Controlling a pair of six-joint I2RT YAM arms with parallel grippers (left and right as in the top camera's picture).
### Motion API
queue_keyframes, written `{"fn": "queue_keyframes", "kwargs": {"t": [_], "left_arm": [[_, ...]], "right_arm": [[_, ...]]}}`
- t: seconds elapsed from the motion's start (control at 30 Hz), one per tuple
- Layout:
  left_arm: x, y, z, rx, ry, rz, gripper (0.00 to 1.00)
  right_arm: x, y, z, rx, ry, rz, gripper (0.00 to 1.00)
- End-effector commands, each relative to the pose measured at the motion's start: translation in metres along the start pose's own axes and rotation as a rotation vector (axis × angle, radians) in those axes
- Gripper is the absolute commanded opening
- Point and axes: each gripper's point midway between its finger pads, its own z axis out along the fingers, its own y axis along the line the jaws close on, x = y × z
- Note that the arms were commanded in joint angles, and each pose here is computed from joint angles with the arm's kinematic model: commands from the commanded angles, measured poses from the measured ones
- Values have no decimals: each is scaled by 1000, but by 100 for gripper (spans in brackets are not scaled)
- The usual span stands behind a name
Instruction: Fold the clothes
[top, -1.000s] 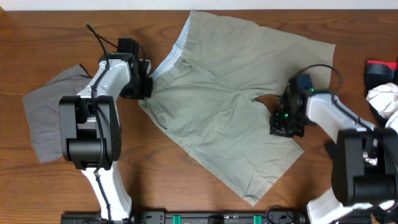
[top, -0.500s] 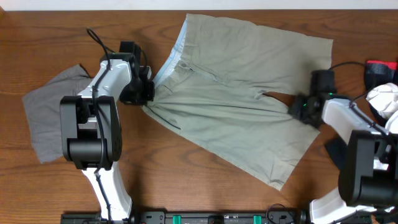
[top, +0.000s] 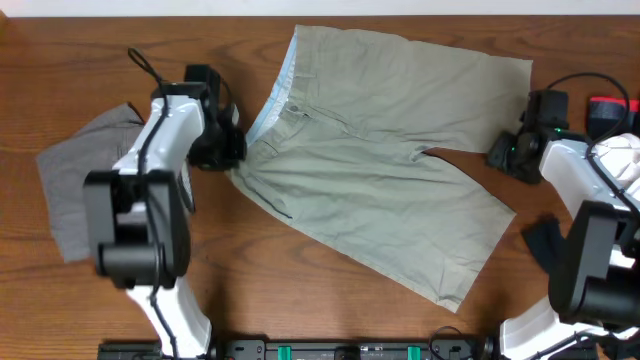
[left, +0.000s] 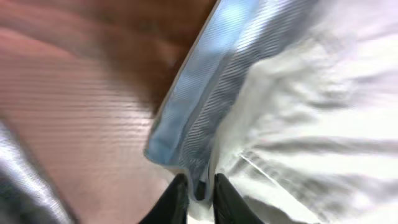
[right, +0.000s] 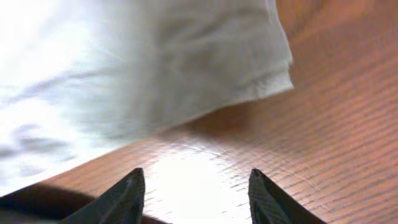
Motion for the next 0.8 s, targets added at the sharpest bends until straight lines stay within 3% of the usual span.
{"fn": "queue_keyframes", "kwargs": {"t": [0.0,0.23,0.3,0.63,0.77], "left_arm": [[-4,-10,-41,4,-102,16,6],[-14,-6,-47,-51,-156,30,6],[-8,-3,-42,-59,-130,-26,6],[76,21,-15,-177,165,-189,6],[77,38,-17,-275,145,-215,8]], "right_arm": [[-24,20,-35,-95,-93,-40,55],[-30,29,-54,-152,-132,-45,57],[-28,29,-54,-149,-123,-45,58],[-23,27,-53,-143,-101,-47,58],[-23,27,-51,-143,-100,-49,58]]}}
